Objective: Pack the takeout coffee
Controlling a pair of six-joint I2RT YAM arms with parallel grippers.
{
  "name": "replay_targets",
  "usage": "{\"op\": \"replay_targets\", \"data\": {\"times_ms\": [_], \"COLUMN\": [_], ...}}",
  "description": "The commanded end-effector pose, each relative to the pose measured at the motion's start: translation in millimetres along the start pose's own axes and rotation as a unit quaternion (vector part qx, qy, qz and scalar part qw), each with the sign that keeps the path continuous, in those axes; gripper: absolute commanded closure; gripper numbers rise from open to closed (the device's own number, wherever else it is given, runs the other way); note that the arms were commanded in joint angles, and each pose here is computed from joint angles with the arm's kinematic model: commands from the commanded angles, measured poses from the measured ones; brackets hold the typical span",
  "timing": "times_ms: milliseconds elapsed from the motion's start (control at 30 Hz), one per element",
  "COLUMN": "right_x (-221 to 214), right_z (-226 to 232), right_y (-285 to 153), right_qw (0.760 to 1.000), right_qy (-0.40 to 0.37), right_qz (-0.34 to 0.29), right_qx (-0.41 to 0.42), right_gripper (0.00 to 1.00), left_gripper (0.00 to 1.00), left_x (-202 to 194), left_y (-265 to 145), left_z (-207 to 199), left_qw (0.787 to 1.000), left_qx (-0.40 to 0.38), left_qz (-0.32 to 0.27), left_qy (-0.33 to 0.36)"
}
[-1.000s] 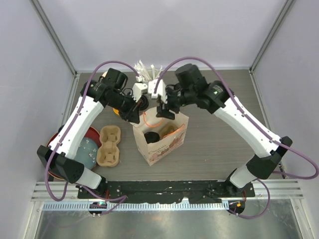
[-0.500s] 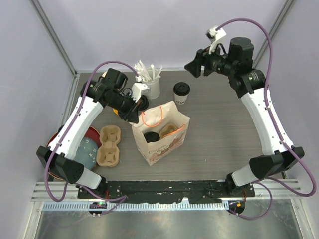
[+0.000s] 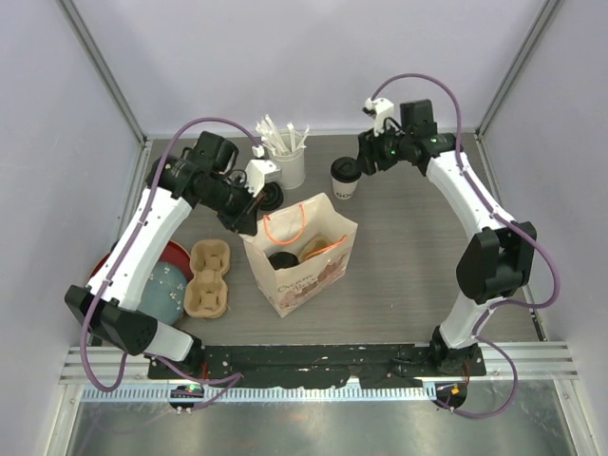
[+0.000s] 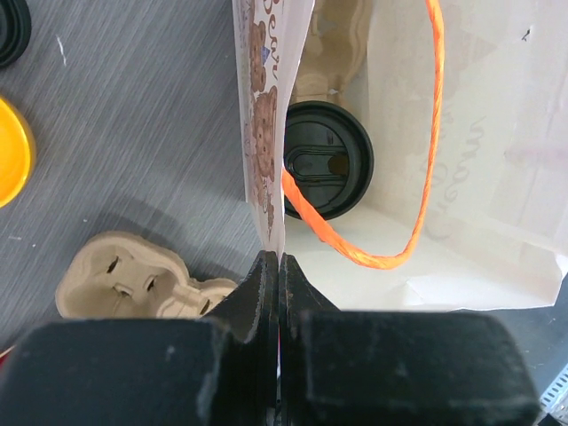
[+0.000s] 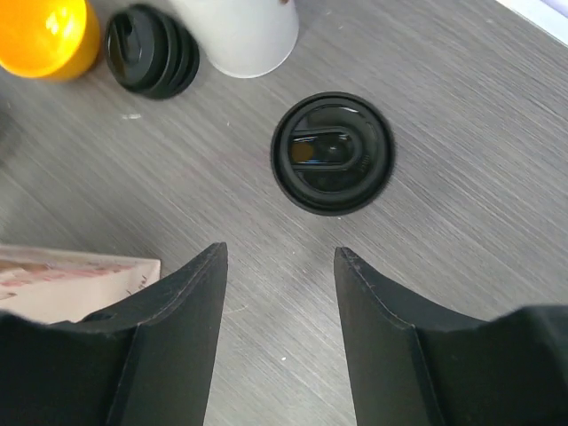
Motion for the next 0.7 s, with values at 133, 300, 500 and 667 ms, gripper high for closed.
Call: {"op": "replay_targets", "data": {"times_ms": [133,300,500,667], "right_x": [-9,-2,4,0], "right_z": [34,28,23,26], "right_y": [31,55,74,86], "right_qw": [0.986,0.989,0.993,0.989], "right_qy": [-0.16,-0.133,-0.085,-0.114], "right_qz": [0.051,0.063,0.052,0.062], "right_qx": [0.014,-0.03,-0.068,-0.077], "right_gripper": [0.43,0.43,0.45,0.46], "left_gripper": [1.0,1.0,1.0,1.0], "left_x": [-21,-31,-37,-38], "left_y": [-22,-29,-31,-31], "left_z": [-3,0,3,4], "left_qw": [0.999,0.998,0.998,0.998], "left_qx": [0.02,0.034,0.041,0.04], "left_qz": [0.025,0.033,0.036,0.033], "left_qy": [-0.019,-0.031,-0.037,-0.043]}}
Point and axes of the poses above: each gripper's point midway between its finger pads, its own y axis out along the fingers, its own z axis along the line the jaws close on, x = y × z, the point moved 4 cm from there along -y, back along the fingers, and after that the axes turned 12 degrees about y, right-handed, at the moved point
